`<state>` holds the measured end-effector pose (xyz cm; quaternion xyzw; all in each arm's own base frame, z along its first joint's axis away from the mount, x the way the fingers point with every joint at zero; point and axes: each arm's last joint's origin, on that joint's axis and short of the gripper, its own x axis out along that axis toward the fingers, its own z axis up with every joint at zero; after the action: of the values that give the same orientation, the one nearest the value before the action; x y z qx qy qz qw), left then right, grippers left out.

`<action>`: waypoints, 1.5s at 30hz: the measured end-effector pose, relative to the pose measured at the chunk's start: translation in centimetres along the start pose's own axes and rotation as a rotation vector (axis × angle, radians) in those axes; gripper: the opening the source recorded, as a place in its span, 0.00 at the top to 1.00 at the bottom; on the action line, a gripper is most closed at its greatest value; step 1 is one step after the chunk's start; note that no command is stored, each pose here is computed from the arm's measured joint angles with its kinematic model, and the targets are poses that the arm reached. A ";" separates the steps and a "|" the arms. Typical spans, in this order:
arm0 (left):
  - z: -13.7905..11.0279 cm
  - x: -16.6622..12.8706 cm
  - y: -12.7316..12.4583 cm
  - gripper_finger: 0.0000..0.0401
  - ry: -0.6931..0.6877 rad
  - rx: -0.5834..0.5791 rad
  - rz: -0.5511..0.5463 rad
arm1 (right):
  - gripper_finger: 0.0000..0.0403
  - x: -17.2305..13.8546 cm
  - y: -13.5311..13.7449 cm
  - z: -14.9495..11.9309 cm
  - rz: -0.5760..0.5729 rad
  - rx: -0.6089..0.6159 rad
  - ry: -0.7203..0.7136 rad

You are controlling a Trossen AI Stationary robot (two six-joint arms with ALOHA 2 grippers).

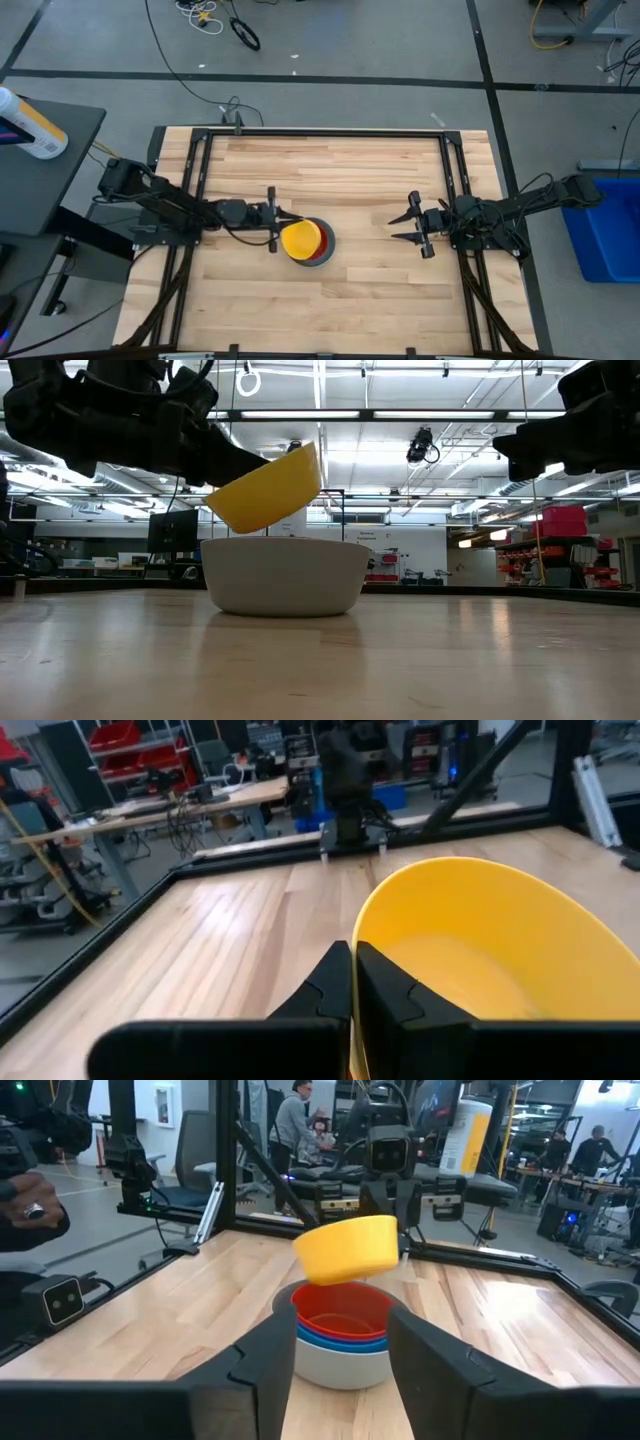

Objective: Nest bowls inside each other
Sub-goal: Stack the yellow bowl on the red bowl

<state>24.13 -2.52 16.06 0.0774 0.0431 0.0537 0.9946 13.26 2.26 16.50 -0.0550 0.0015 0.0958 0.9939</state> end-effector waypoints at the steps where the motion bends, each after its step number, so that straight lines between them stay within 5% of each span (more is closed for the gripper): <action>1: 0.0 0.0 0.0 0.99 0.004 0.000 0.002 | 0.58 0.0 0.0 0.0 0.000 0.000 0.000; 45: -2.0 -0.1 -0.2 0.99 0.200 -0.029 -0.069 | 0.41 0.0 0.0 0.0 0.000 0.009 0.000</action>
<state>23.83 -2.41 14.07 0.0559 0.1443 0.0273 0.9876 13.26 2.26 16.50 -0.0507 0.0017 0.0958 0.9941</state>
